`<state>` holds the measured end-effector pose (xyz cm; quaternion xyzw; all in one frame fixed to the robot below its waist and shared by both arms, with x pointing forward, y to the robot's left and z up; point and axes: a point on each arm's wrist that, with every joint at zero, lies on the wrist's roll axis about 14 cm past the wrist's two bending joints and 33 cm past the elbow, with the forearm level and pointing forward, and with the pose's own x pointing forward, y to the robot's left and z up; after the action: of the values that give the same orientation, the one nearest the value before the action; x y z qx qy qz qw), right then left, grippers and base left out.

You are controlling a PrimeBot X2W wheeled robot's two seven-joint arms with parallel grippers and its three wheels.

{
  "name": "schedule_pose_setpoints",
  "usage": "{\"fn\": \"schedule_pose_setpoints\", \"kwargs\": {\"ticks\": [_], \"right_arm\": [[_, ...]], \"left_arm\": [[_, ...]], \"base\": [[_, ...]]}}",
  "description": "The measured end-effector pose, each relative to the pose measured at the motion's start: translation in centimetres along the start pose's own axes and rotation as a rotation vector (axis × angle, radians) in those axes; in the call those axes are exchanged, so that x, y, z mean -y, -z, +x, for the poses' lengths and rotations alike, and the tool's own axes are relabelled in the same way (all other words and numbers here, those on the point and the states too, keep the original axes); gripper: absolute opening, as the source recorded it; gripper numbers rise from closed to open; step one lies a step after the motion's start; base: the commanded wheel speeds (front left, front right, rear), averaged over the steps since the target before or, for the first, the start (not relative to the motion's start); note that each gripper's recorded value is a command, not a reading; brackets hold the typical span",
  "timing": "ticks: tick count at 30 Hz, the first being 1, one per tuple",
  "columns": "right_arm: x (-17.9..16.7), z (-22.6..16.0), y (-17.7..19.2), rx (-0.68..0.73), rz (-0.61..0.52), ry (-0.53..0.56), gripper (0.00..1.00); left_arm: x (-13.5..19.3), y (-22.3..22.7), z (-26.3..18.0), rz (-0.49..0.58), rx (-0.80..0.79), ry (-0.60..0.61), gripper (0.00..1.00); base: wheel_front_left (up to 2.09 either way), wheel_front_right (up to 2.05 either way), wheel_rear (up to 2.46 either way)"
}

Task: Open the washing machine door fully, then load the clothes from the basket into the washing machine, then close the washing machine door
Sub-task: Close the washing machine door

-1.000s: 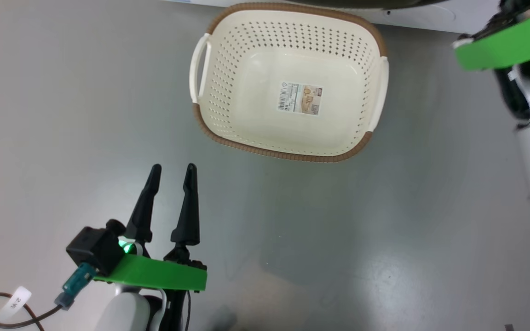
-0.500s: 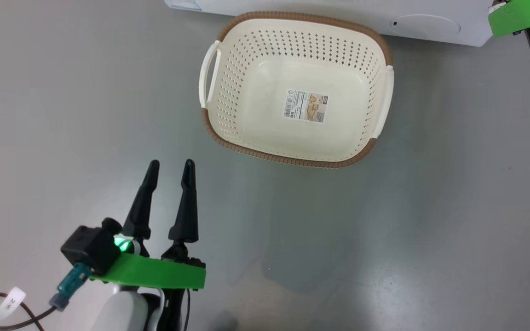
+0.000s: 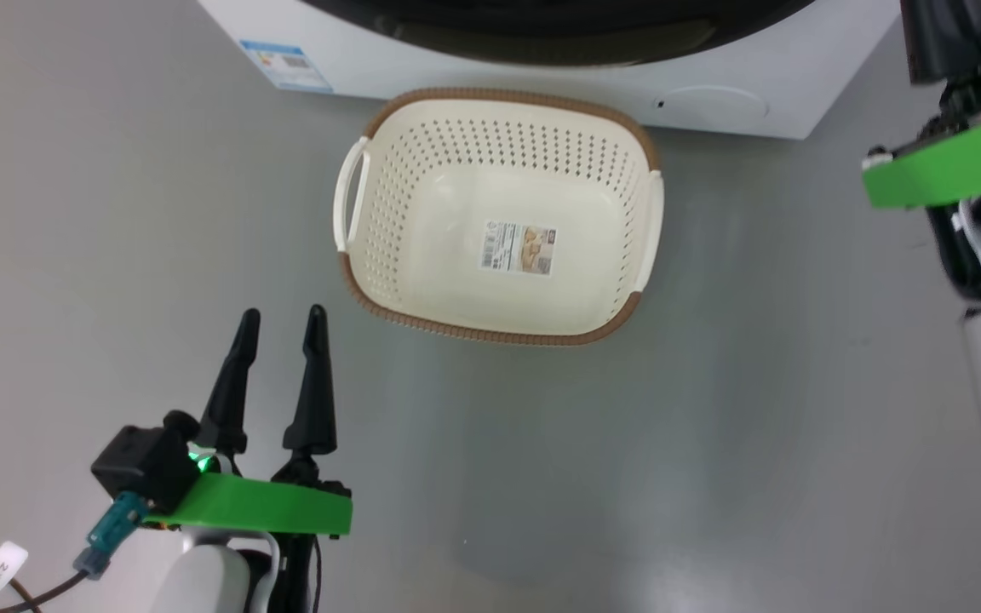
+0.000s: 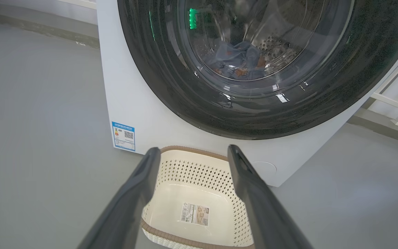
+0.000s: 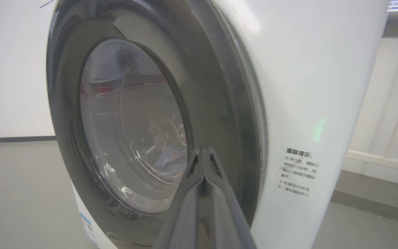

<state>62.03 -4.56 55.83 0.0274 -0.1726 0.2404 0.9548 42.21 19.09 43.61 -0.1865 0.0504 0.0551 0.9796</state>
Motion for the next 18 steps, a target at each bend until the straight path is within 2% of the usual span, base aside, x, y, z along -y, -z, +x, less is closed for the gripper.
{"fn": "schedule_pose_setpoints", "kwargs": {"ticks": [2,3,12,18], "right_arm": [[-0.1,-1.2,-0.8,0.005,0.003,0.01,0.89],[-0.1,-2.0,-1.1,0.003,0.008,0.019,1.0],[-0.2,-10.1,-2.4,-0.074,0.051,0.132,1.0],[1.2,-16.1,-3.6,-0.11,0.089,0.277,1.0]], "left_arm": [[0.1,-0.3,-0.1,-0.011,0.009,0.008,1.0],[0.1,-0.5,-0.3,-0.016,0.012,0.01,1.0],[-1.0,-0.8,-3.1,-0.001,0.016,-0.022,1.0],[-0.6,-1.7,-4.8,0.032,0.041,-0.003,1.0]], "base": [[0.0,0.0,0.0],[0.0,0.0,0.0],[0.0,0.0,0.0],[0.0,0.0,0.0]]}}
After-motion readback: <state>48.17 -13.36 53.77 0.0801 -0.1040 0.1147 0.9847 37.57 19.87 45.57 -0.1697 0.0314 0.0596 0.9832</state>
